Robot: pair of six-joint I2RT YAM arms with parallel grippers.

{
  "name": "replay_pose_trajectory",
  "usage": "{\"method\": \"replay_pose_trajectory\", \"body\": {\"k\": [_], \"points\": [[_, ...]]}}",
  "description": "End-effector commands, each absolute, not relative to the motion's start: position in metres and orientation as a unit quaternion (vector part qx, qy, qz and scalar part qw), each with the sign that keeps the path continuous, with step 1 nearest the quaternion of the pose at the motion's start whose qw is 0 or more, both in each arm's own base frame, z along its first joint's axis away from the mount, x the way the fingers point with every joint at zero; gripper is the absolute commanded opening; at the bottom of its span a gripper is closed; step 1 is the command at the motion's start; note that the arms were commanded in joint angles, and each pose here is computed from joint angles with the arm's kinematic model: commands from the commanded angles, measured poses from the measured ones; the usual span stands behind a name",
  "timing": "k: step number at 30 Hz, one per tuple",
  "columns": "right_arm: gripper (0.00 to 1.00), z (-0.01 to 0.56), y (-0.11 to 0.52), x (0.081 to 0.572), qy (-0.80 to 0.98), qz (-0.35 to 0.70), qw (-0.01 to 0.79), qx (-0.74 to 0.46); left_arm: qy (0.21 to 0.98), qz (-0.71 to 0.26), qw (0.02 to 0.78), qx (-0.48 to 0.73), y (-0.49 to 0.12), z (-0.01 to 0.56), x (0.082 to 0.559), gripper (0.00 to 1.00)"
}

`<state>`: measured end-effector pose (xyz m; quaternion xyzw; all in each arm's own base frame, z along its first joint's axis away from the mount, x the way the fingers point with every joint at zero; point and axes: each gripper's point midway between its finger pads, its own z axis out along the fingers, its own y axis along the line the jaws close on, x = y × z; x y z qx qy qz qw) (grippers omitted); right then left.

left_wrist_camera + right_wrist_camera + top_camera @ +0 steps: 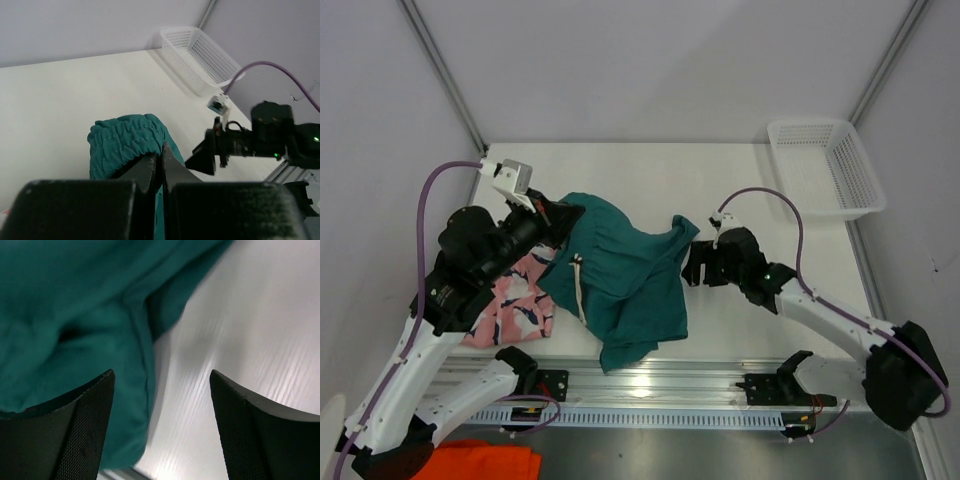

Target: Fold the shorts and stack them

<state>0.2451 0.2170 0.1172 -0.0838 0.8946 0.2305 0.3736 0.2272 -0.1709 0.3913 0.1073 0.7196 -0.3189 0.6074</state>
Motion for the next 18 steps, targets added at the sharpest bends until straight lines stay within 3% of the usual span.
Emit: {"method": "replay_pose_trajectory", "body": {"k": [1, 14, 17, 18], "points": [[0.77, 0.148, 0.246, 0.283, 0.861, 0.306, 0.394, -0.096, 0.71, -0.313, 0.619, 0.118, -0.166, 0.395, 0.222, 0.0], [0.76, 0.093, 0.277, 0.389, 0.875, 0.311, 0.372, -0.005, 0.725, -0.306, 0.606, 0.114, -0.166, 0.383, 0.225, 0.0], [0.51, 0.078, 0.275, 0.406, 0.88, 0.292, 0.374, 0.027, 0.736, -0.291, 0.604, 0.097, -0.161, 0.379, 0.231, 0.0], [0.27, 0.078, 0.276, 0.412, 0.876, 0.294, 0.381, 0.031, 0.739, -0.288, 0.603, 0.087, -0.16, 0.378, 0.233, 0.0]]}}
